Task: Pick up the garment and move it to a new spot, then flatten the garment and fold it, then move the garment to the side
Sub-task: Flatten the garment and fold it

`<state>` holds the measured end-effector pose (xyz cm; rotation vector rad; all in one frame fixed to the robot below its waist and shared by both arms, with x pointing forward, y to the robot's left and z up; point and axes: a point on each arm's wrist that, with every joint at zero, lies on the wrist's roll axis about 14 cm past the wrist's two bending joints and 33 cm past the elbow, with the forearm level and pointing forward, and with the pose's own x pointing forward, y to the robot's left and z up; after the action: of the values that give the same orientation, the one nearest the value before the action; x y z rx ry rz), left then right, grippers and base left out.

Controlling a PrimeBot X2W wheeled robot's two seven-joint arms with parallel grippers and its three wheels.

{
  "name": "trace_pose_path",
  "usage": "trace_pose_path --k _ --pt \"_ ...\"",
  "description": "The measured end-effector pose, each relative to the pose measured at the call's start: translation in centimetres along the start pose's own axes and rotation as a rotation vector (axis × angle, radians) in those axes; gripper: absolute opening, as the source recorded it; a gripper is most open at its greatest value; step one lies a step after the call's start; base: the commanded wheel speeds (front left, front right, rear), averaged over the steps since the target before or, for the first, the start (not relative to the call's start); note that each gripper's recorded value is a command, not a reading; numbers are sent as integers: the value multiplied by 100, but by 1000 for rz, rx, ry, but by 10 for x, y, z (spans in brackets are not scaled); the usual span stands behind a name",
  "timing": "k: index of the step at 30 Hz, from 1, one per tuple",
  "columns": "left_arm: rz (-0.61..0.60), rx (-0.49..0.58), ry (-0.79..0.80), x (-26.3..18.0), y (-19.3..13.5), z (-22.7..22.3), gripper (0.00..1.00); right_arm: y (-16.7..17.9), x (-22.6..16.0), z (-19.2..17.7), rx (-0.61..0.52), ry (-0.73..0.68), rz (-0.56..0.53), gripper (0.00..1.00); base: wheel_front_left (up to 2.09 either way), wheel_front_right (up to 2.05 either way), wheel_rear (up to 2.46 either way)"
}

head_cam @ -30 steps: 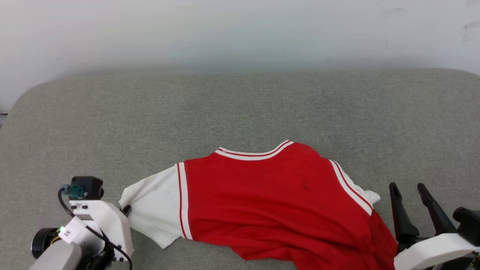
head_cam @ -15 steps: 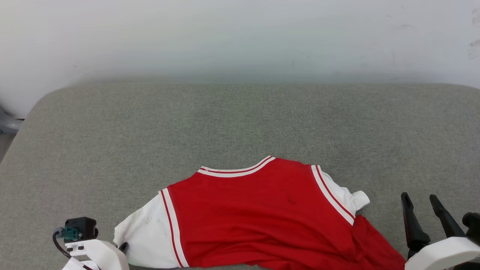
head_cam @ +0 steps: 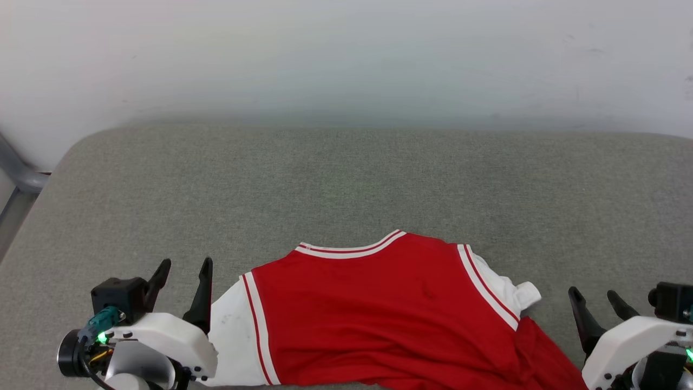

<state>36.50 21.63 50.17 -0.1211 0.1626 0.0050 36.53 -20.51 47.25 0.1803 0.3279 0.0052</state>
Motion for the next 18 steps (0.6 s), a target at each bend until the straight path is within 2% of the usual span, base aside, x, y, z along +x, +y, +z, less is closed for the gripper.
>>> trace_pose_path --k 7,13,18 --pt "-43 15 -196 3 -20 37 100 19 32 -14 -50 207 85 100 0 0 0" --pt "-66 5 -231 9 -29 43 100 46 61 -16 -156 354 184 100 0 0 0" --pt "-68 -10 -218 14 -29 36 100 64 78 -38 -238 506 247 100 0 0 0"
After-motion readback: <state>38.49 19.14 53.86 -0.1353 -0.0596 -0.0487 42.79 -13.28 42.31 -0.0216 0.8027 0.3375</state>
